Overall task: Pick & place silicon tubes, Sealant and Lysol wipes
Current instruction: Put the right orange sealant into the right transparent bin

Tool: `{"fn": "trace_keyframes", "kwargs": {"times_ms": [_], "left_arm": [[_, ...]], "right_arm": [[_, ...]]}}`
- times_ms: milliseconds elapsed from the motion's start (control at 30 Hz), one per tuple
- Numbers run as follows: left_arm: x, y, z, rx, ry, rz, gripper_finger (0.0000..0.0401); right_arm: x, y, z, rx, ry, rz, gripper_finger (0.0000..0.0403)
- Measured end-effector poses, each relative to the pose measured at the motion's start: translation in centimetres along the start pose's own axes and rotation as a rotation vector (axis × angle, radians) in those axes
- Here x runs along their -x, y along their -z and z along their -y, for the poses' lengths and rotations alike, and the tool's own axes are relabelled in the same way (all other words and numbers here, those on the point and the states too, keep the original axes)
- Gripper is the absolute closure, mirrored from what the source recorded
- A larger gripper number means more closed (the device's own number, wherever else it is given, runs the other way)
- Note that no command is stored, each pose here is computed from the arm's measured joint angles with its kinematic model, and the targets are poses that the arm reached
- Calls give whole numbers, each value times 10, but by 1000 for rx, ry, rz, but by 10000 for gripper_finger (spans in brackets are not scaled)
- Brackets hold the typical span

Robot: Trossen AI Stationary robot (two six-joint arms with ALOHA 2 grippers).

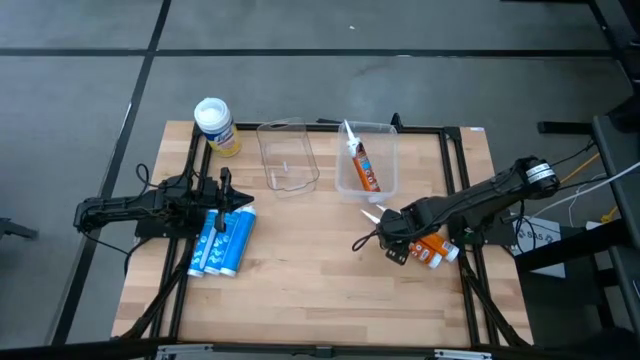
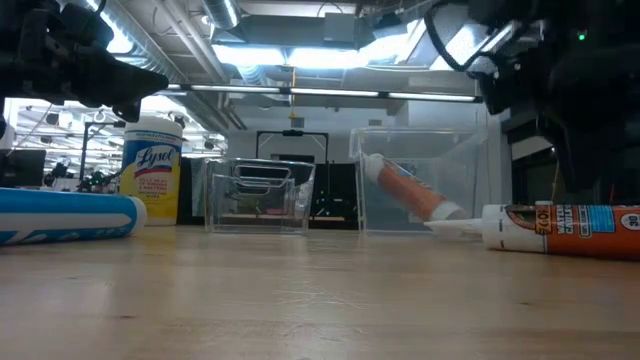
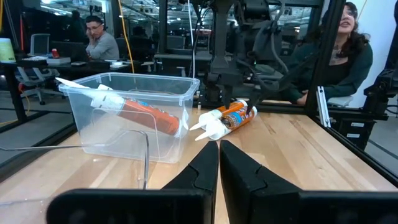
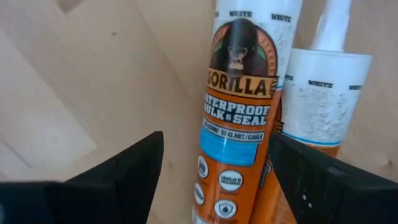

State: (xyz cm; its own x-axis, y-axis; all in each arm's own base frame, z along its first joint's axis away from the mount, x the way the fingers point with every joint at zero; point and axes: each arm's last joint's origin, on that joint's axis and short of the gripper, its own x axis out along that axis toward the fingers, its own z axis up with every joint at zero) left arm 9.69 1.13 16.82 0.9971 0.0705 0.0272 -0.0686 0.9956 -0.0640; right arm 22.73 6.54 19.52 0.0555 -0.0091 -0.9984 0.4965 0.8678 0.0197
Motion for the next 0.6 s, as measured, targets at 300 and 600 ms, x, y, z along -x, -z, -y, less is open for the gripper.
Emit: {"fn": "trace_keyframes", "kwargs": {"times_ms": [300, 600], "left_arm": [[0, 0, 0, 0, 0, 0, 389], [0, 0, 0, 0, 0, 0, 386]], "right_arm": [[-22, 4, 7, -9, -2, 18, 112], [-37, 6, 14, -28, -15, 23, 112]]}}
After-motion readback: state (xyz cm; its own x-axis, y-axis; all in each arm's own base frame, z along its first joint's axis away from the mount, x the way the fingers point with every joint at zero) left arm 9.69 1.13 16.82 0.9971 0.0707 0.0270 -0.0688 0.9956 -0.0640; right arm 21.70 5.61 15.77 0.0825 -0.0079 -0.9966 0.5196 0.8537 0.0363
